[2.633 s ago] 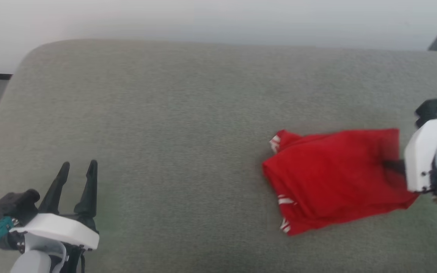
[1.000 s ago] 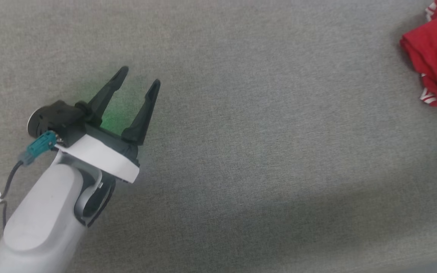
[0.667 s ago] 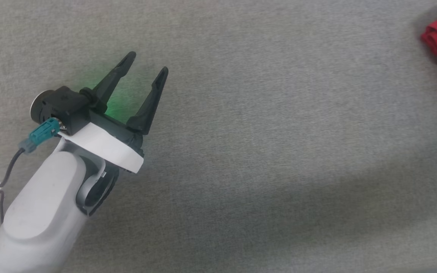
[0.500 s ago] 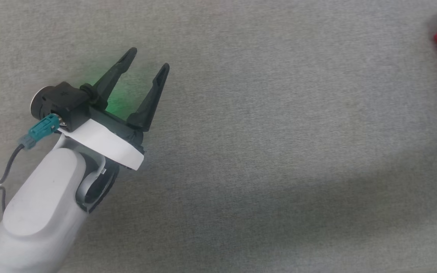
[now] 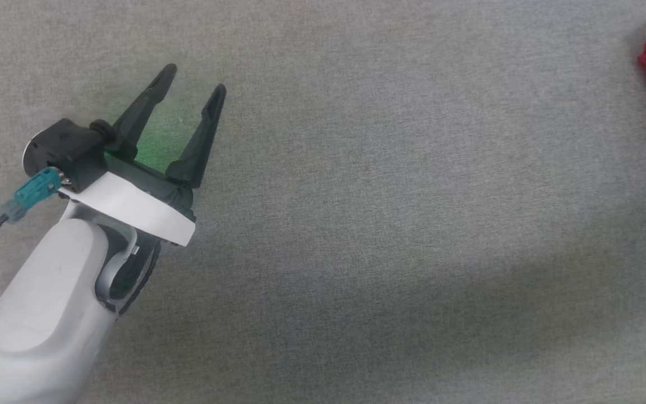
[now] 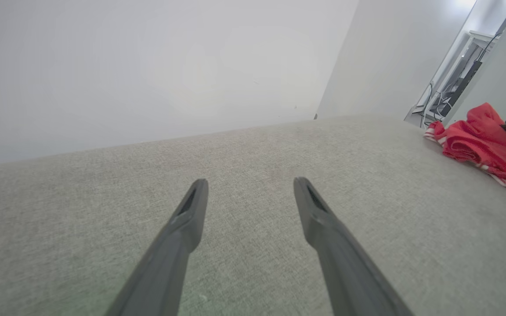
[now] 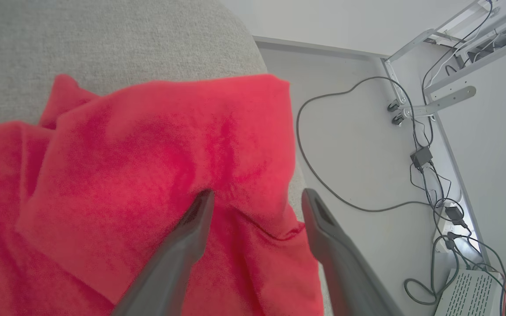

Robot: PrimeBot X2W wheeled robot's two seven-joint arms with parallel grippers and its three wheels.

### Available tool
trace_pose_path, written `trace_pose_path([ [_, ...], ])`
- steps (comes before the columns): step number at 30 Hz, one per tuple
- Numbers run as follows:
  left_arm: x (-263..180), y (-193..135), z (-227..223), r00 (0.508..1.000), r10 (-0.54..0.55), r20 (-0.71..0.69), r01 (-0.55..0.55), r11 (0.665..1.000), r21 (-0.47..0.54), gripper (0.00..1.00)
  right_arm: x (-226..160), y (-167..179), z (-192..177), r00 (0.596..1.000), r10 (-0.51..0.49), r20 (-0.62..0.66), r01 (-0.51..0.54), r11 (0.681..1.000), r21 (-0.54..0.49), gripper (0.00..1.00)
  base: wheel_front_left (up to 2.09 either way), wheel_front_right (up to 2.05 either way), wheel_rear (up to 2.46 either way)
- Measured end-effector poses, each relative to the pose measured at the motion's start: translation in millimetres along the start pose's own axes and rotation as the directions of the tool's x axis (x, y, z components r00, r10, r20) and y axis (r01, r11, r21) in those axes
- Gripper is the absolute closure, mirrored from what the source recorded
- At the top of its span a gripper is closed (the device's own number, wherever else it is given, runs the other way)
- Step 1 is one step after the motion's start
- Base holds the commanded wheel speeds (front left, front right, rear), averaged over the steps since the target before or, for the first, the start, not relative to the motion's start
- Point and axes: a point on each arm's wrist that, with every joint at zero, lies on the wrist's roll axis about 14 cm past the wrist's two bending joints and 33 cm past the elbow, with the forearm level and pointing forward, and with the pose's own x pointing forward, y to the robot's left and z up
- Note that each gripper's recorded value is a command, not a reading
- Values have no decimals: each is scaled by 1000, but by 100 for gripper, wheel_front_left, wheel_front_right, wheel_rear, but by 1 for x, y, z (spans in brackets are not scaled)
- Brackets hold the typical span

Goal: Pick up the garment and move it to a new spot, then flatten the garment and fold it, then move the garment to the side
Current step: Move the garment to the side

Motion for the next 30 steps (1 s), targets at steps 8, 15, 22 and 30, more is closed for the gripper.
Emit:
trace_pose_path([
  [8,-7,0,18,999,27,39,-26,999,-26,0,-16,-11,14,997,-6,71,2,998,60,0,0,0,0],
  [15,-21,3,43,993,70,96,-66,997,-39,0,-35,5,42,979,50,198,-73,991,114,0,0,0,0],
  [22,-50,14,70,977,154,150,-152,988,-27,0,-64,33,67,925,136,354,-197,970,141,0,0,0,0],
  [30,-91,24,82,957,239,164,-237,971,-32,0,-100,54,80,837,199,510,-313,938,148,0,0,0,0],
])
